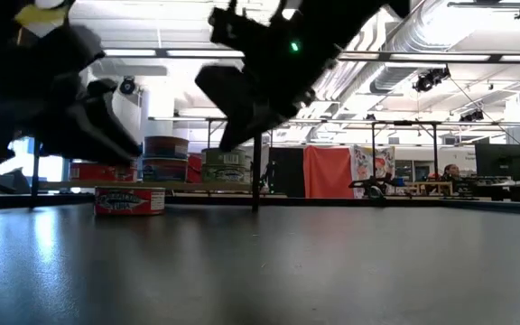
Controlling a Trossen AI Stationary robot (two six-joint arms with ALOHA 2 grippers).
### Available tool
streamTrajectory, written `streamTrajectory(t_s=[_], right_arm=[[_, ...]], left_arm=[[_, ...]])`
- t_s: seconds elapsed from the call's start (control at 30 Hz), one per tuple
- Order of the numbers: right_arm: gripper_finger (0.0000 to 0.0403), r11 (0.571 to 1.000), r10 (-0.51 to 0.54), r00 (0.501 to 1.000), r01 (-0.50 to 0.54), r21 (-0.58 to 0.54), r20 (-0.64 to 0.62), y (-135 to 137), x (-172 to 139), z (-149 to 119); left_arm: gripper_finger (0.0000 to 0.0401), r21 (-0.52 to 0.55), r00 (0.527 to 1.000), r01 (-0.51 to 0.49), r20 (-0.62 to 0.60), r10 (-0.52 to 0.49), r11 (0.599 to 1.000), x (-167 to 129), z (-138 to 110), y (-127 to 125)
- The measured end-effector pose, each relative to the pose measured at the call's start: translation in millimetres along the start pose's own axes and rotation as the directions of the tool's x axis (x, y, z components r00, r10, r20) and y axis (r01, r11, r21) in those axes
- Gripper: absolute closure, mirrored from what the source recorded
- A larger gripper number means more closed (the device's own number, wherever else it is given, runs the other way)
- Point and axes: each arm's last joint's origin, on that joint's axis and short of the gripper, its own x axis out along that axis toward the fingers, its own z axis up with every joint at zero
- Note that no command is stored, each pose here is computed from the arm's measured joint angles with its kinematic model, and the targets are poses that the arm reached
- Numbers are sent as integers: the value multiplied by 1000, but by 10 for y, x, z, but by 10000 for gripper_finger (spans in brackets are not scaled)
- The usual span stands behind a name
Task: Stack canned seafood by type on shelf
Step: Stack the red tuna can on the top of the other red tuna can
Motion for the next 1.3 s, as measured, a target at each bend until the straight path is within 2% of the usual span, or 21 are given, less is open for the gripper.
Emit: streamTrajectory(t_s=[0.1, 0.2, 0.37, 0.53, 0.8, 1.0, 1.2, 1.3], right_arm=[[403, 999, -6, 999, 4, 39, 46, 29, 39, -112], [403, 995, 8, 994, -19, 103, 105, 23, 104, -181], [403, 988, 53, 984, -77, 136, 173, -34, 205, -208], [403, 979, 125, 975, -151, 135, 182, -65, 254, -187], [403, 981, 138, 972, -160, 106, 189, -26, 219, -193], [403, 984, 147, 971, -163, 75, 191, 6, 190, -202], [403, 984, 148, 970, -164, 73, 191, 8, 188, -203], [403, 984, 149, 970, -165, 71, 191, 14, 183, -206]], left_arm=[[227, 38, 1000, -3, -28, 4, 999, 48, -128, -23], [210, 22, 997, -21, -71, 22, 1000, 109, -241, -19], [213, 50, 987, -69, -139, 75, 996, 222, -366, -23], [258, 28, 986, -87, -140, 91, 996, 308, -388, -69], [389, 44, 981, -125, -145, 130, 991, 303, -405, -74], [398, 116, 977, -136, -147, 152, 984, 266, -286, -150], [401, 247, 945, -138, -256, 202, 959, 219, -126, -170], [401, 275, 922, -169, -296, 251, 946, 163, -27, -154]])
